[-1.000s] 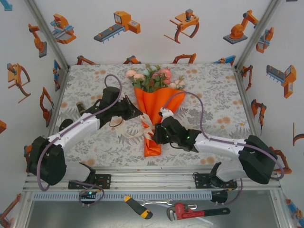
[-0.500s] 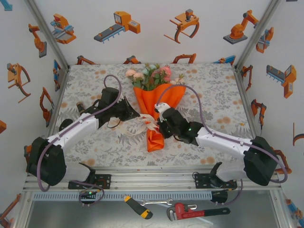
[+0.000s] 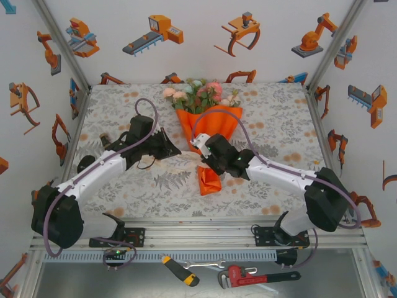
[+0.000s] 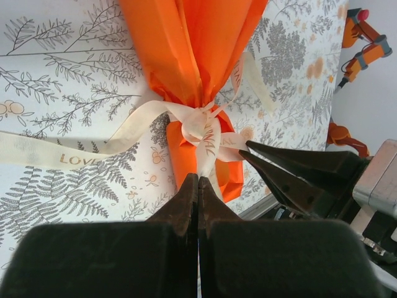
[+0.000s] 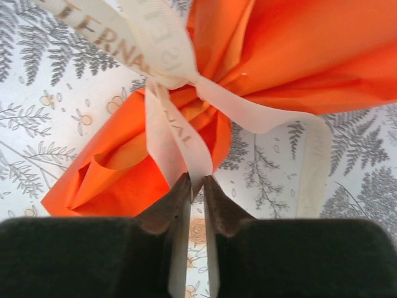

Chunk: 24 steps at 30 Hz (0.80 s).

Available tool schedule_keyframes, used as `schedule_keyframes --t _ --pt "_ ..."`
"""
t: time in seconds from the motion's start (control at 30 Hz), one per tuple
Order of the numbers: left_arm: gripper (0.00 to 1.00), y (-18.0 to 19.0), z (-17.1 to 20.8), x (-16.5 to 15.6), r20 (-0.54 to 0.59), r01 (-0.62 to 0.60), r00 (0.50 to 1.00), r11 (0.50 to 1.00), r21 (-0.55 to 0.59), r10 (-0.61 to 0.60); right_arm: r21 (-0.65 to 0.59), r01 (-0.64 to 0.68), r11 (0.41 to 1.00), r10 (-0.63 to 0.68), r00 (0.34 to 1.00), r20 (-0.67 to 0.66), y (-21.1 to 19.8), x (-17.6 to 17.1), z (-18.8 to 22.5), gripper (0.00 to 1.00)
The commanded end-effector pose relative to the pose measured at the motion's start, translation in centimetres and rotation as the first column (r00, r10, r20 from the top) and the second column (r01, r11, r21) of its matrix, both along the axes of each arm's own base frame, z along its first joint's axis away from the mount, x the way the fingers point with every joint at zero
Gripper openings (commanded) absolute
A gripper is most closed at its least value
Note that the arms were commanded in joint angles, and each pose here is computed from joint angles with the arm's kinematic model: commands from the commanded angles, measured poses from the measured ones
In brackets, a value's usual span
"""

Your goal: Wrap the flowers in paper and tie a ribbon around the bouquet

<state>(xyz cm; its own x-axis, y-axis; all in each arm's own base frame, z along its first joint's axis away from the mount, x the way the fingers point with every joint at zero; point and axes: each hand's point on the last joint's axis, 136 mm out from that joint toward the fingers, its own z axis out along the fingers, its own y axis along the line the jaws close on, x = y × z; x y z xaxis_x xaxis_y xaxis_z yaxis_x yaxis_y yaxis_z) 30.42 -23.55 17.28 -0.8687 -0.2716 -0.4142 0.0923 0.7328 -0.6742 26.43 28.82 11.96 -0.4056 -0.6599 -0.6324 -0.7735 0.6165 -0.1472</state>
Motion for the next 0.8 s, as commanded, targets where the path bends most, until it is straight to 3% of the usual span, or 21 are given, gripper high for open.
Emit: schedule_keyframes --t 0.0,0.07,0.1,0.2,0.23,0.33,0.5,0.6,0.77 --pt "0.0 0.3 0.2 -0.3 0.014 0.01 1.0 1.0 0.008 -0.01 0.077 -0.005 0.997 0.007 1.0 -0.03 1.0 -0.3 0.5 0.09" --pt "0.0 0.4 0.1 -0.3 0.012 0.007 1.0 1.0 0.013 -0.007 0.091 0.018 0.996 -0.015 0.999 -0.031 0.8 0.0 0.8 0.06" --pt "0.0 0.4 0.0 -0.3 0.011 0.004 1.0 1.0 0.014 -0.004 0.097 0.057 0.994 -0.055 0.998 -0.027 0.3 0.5 1.0 0.09" --pt "0.0 0.3 0.0 -0.3 0.01 0.003 1.0 1.0 0.006 -0.003 0.194 0.272 0.942 -0.26 0.962 -0.084 -1.3 2.6 1.5 0.36" --pt "0.0 0.3 0.0 -0.3 0.008 0.002 1.0 1.0 0.002 -0.002 0.25 0.323 0.913 -0.295 0.944 -0.146 -1.3 2.9 1.4 0.39" --pt "0.0 0.2 -0.1 -0.2 0.004 -0.003 1.0 1.0 -0.005 0.003 0.314 0.43 0.847 -0.386 0.902 -0.194 -1.7 3.8 0.9 0.41" --pt "0.0 0.2 -0.1 -0.2 0.002 0.0 1.0 1.0 -0.005 0.0 0.358 0.457 0.814 -0.392 0.887 -0.242 -1.1 3.8 0.1 0.42" --pt "0.0 0.3 -0.2 -0.2 0.002 -0.004 1.0 1.0 -0.002 0.004 0.313 0.47 0.825 -0.419 0.881 -0.219 -1.6 4.1 -0.8 0.38" --pt "0.0 0.7 -0.3 -0.3 0.005 -0.013 1.0 1.0 0.007 0.013 0.176 0.432 0.885 -0.432 0.901 -0.04 -4.0 5.2 -0.7 0.36"
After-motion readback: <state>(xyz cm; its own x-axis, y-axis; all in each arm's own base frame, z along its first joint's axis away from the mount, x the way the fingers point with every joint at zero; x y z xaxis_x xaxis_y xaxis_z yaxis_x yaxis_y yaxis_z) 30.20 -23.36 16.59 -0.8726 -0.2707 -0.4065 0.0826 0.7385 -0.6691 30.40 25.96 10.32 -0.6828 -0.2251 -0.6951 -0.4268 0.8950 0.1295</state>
